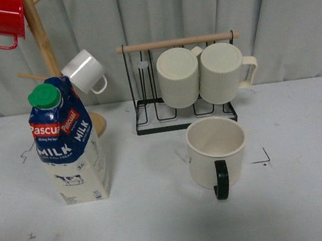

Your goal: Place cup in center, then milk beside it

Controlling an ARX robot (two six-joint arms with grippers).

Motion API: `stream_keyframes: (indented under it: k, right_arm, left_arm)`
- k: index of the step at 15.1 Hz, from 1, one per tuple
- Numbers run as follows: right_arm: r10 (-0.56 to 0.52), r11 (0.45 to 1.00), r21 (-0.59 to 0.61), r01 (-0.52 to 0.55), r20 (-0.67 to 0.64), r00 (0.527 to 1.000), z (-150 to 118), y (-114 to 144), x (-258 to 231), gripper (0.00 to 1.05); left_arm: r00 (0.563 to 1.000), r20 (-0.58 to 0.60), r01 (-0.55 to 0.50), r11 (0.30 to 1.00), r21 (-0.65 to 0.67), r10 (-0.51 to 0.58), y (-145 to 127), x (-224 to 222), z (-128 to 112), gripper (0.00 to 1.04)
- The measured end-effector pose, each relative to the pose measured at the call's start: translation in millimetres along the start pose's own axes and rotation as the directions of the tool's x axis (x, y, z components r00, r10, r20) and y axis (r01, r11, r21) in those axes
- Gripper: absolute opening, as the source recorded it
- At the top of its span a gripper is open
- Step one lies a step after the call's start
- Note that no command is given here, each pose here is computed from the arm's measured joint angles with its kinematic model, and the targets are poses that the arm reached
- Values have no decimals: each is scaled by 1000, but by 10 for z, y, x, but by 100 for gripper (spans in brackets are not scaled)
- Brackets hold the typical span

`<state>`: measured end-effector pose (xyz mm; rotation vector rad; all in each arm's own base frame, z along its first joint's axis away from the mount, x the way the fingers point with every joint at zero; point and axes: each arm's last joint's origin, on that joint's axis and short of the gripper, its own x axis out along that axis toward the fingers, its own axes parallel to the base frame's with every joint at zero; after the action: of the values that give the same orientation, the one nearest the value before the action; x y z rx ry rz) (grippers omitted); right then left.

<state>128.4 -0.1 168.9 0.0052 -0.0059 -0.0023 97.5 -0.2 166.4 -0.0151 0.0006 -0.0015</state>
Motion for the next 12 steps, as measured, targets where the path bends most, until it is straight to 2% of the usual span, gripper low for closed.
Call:
stream_keyframes:
  k: [12]
  right_arm:
    - [0,1000,0,0,8,1000,13,0,-208,2]
  left_arm:
    - [1000,0,0,1000,0,0,0,0,0,98]
